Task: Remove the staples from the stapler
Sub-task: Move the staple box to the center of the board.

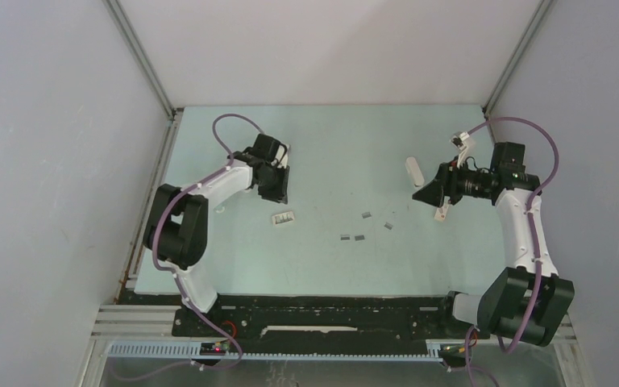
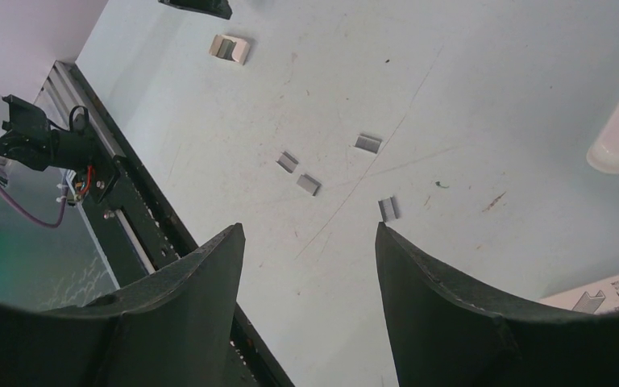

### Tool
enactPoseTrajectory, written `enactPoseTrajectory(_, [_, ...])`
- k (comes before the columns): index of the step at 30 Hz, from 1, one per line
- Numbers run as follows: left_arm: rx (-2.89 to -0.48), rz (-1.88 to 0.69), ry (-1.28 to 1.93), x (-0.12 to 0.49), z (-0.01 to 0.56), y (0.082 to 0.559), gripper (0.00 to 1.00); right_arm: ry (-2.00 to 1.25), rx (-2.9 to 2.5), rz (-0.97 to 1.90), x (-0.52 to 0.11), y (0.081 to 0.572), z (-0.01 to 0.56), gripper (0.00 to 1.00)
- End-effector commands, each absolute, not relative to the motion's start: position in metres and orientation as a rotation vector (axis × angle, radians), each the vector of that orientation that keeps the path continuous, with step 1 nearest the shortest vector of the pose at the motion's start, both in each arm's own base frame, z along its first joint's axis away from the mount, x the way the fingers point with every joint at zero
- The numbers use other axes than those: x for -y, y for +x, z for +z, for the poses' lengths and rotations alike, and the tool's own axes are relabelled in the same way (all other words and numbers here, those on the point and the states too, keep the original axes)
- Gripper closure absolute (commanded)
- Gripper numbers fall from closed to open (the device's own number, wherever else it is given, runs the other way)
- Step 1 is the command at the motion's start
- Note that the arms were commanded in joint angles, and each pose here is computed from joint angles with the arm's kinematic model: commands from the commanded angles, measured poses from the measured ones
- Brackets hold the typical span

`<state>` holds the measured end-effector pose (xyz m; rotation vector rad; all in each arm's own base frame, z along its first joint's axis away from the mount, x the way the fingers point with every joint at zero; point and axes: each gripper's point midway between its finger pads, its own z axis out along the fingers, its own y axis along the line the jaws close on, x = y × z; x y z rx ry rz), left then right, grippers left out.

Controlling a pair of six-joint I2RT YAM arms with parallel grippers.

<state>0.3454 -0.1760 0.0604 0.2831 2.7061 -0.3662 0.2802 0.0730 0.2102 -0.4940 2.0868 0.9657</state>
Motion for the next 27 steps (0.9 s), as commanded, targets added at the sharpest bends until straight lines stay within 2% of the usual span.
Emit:
enactPoseTrajectory(1, [-2.679,-0.390,0.220,0.183,0.061,0.361,0.71,-0.497,-2.052,0.968,-0.074,0.281,0.218,0.30])
enactPoseTrajectory(7, [-2.705,-0.385,0.187,0.181,0.046,0.355,0.78,-0.498,-2.048,0.976,-0.075,0.281,0.218,0.30])
enactPoseTrajectory(27, [-2.803,-0.422,0.167,0.180,0.014,0.310,0.81,-0.513,-2.039,0.987,-0.079,0.279,0.220,0.31])
